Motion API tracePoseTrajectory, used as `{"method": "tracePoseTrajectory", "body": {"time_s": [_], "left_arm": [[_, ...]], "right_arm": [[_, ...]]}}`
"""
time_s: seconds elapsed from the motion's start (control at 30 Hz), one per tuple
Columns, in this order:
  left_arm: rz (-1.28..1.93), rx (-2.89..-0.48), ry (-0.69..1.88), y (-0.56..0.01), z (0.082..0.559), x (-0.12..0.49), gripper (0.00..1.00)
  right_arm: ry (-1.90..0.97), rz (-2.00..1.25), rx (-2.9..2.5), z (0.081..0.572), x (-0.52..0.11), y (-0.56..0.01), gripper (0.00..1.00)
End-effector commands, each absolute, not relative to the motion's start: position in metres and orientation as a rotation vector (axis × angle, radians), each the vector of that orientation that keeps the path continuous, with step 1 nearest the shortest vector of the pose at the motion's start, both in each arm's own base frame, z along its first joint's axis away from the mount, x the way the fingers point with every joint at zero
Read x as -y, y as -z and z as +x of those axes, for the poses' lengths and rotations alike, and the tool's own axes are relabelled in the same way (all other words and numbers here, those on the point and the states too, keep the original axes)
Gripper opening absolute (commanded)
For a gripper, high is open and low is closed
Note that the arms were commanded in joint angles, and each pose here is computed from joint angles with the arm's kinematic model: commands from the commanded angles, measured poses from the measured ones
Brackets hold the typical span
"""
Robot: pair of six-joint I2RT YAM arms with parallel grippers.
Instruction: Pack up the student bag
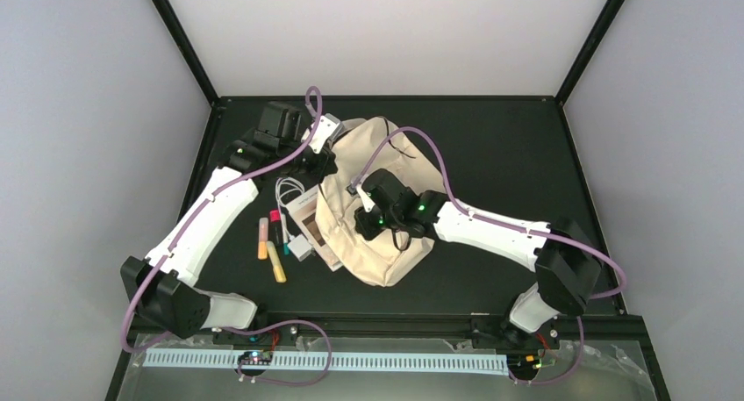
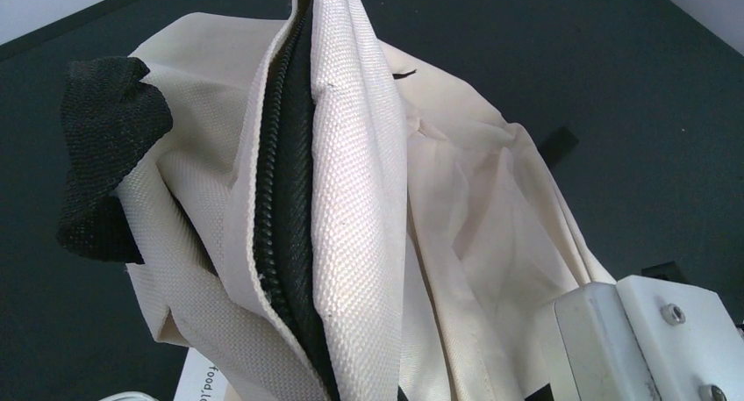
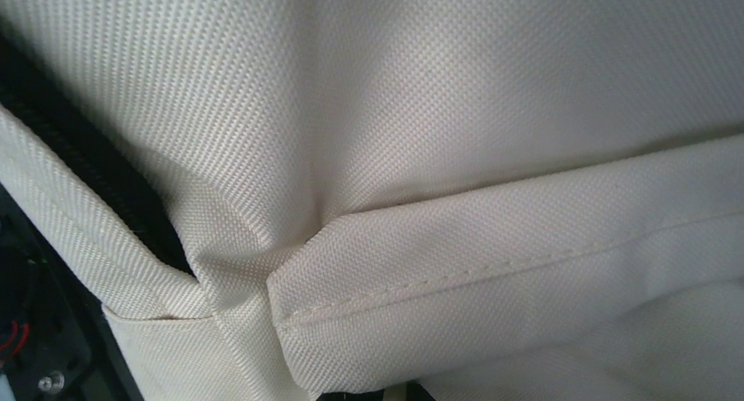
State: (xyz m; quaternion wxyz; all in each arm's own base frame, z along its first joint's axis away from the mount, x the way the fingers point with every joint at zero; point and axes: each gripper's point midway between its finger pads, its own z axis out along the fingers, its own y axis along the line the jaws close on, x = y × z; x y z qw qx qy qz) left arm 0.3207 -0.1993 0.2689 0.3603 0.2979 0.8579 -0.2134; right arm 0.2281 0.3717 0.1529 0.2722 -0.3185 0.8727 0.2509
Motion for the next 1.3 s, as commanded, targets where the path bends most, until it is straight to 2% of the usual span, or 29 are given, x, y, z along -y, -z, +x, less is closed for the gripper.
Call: {"method": "tracePoseTrajectory", "body": {"time_s": [0.0, 0.07, 0.43, 0.53, 0.63, 0.73, 1.0, 1.1, 1.27], "left_arm": [[0.763, -2.109, 0.569, -0.298, 0.321, 0.201, 0.02], [0.764, -2.111, 0.569, -0.297, 0.32, 0.201, 0.02], [0.778, -2.108, 0.536, -0.295, 0.32, 0.197, 0.02], [0.778, -2.107, 0.536, -0.295, 0.32, 0.198, 0.02], [0.776, -2.103, 0.536, -0.295, 0.321, 0.198, 0.01], [0.777, -2.103, 0.546, -0.294, 0.32, 0.199, 0.02], [0.794, -2.102, 0.552, -0.292, 0.318, 0.2, 0.02], [0.796, -2.07, 0.561, -0.302, 0.313, 0.199, 0.02], [0.81, -2.069, 0.549, -0.299, 0.312, 0.198, 0.02]], "right_arm": [[-0.666, -0.824, -2.337, 0.236, -0.379, -0.158, 0.13], [-0.674, -0.813, -2.331, 0.237, -0.381, -0.16, 0.02], [-0.602, -0.836, -2.333, 0.239, -0.371, -0.157, 0.01], [-0.65, -0.865, -2.346, 0.23, -0.377, -0.152, 0.12], [-0.521, -0.842, -2.351, 0.232, -0.375, -0.146, 0.23], [-0.339, -0.818, -2.326, 0.236, -0.373, -0.145, 0.24], [-0.193, -0.782, -2.287, 0.248, -0.36, -0.146, 0.19], [-0.161, -0.799, -2.294, 0.249, -0.359, -0.138, 0.02], [-0.182, -0.756, -2.259, 0.252, -0.354, -0.149, 0.01]]}}
